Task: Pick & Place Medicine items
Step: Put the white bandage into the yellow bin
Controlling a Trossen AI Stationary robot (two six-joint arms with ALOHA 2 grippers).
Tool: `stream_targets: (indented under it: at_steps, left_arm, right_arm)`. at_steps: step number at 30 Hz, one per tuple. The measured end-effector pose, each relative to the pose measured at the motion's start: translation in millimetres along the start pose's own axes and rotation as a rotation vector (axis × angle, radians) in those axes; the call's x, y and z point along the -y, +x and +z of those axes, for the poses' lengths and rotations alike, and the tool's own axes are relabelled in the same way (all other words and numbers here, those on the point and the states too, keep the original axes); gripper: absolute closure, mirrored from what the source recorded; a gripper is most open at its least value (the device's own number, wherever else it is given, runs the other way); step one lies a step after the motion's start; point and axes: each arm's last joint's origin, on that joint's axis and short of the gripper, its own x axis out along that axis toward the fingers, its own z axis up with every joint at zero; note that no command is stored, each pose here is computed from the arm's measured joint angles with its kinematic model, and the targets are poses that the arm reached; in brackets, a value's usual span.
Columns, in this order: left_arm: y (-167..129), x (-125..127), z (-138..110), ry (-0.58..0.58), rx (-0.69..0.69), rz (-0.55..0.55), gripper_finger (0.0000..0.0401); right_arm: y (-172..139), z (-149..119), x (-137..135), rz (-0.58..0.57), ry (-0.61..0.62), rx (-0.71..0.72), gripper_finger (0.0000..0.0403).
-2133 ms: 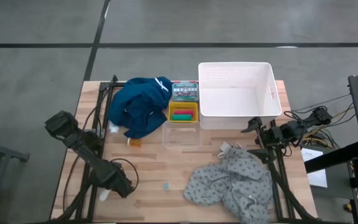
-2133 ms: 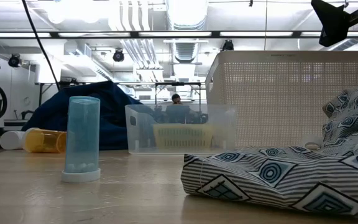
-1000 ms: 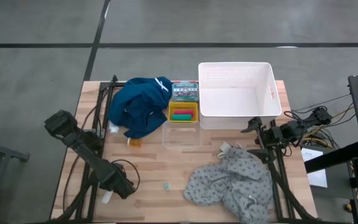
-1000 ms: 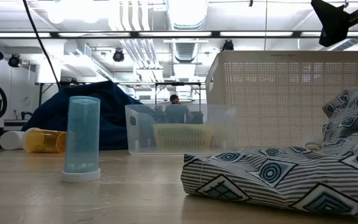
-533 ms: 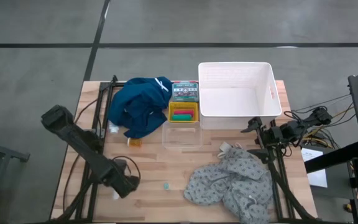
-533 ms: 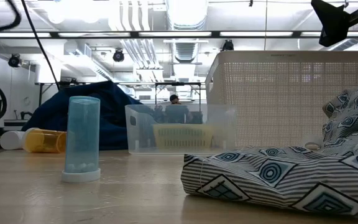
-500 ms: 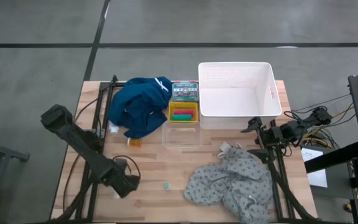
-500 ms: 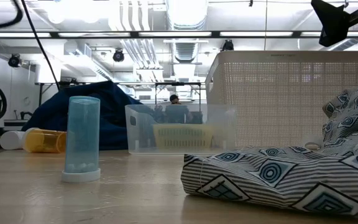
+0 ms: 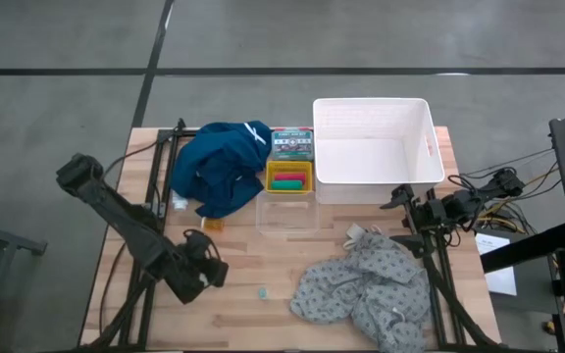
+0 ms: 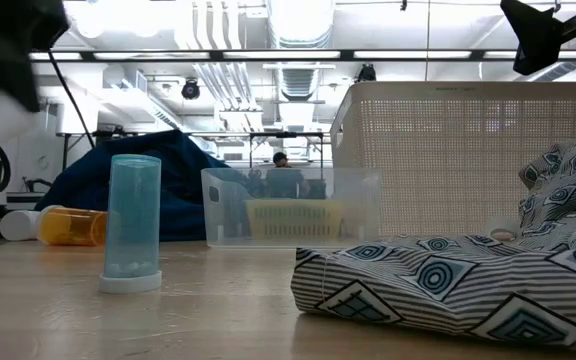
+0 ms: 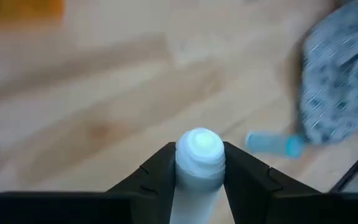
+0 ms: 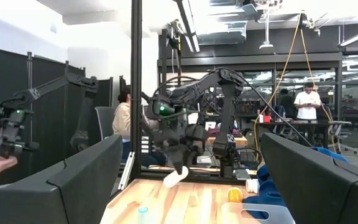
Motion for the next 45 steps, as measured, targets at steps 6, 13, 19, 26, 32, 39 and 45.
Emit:
stream_targets:
  at_steps: [6,13,19,26,32,39,45]
  left_arm:
    - [2,8,12,0.151,0.177,-0.067,0.0279]
    - [4,17,22,0.304,0.348,-0.099,0.0279]
    - [3,21,25,0.388,0.456,-0.107,0.0279]
    - [0,26,28,0.415,0.624,-0.110,0.0279]
    - [-2,28,34,0.412,0.782,-0.073,0.0279]
    - [2,30,48,0.407,0.851,-0.012,0.0279]
    - [12,32,77,0.309,0.896,0.056,0.0279]
  right_arm:
    - [0,0,0,0.000,0.000,0.000,0.0023]
    - [0,0,0,0.000,0.000,0.001,0.0023]
    - [0,0,0,0.000,0.000,0.000,0.0023]
    - [0,0,0,0.000,0.000,0.000,0.0023]
    - [0,0,0,0.000,0.000,0.000,0.0023]
    - [0,0,0,0.000,0.000,0.000,0.0023]
    - [0,0,0,0.000,0.000,0.001,0.0023]
